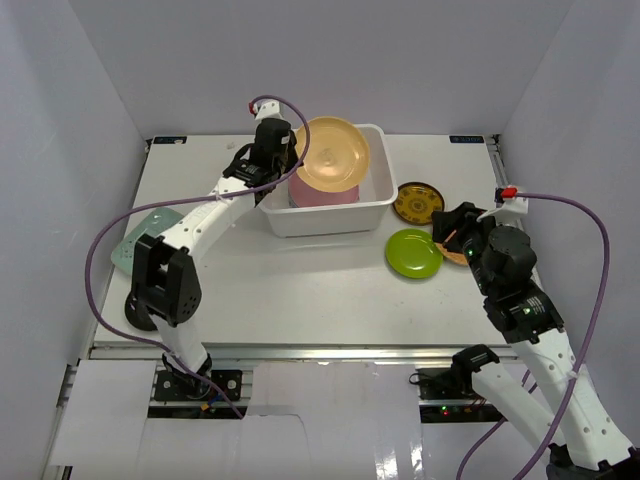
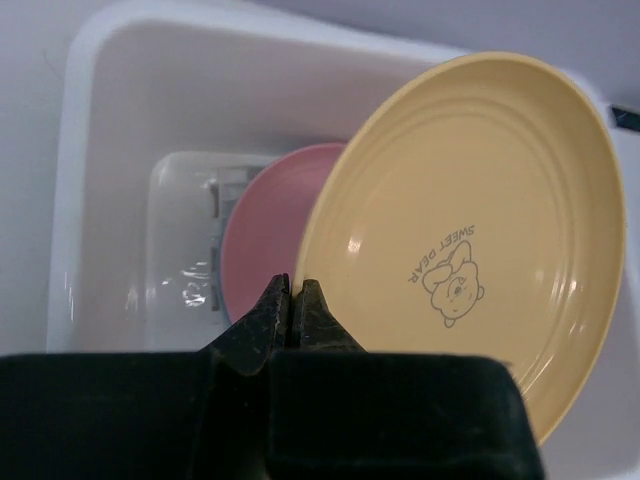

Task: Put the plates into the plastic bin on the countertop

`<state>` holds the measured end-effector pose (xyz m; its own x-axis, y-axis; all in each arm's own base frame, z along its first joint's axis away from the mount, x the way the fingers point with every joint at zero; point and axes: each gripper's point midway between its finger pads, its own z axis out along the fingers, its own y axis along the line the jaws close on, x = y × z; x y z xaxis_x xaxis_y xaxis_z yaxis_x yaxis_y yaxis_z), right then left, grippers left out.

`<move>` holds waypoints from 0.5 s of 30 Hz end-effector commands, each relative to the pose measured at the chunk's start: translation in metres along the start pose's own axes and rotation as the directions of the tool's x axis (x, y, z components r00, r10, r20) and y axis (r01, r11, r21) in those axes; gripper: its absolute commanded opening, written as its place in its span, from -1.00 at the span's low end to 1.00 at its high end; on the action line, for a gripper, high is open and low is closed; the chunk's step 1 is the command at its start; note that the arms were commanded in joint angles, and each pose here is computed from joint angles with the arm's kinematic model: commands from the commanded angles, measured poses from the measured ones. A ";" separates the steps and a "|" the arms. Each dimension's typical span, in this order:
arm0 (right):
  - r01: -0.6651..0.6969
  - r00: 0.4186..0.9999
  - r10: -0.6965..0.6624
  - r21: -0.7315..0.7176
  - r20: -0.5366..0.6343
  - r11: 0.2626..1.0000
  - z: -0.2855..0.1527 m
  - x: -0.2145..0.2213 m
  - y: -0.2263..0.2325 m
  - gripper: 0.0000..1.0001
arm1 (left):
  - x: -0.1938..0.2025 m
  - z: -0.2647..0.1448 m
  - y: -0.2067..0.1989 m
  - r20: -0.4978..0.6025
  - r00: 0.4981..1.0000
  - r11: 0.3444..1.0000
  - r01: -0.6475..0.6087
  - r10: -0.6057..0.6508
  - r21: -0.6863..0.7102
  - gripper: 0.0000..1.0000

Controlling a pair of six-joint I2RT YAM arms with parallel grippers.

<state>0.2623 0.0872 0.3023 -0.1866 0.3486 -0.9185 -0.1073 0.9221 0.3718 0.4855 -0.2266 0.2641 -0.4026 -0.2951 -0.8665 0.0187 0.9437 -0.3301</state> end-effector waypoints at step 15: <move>-0.077 0.990 0.118 0.408 -0.078 0.910 0.045 0.095 -0.110 0.44 | 0.029 0.032 0.011 -0.123 0.991 0.998 -0.061 0.059 -0.013 0.88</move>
<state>0.2916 0.0452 0.1758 -0.3234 0.3593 -0.8754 0.2355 0.9266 0.2933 0.5011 -0.2257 0.1722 -0.5868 -0.1773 -0.7901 -0.0036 0.9763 -0.2163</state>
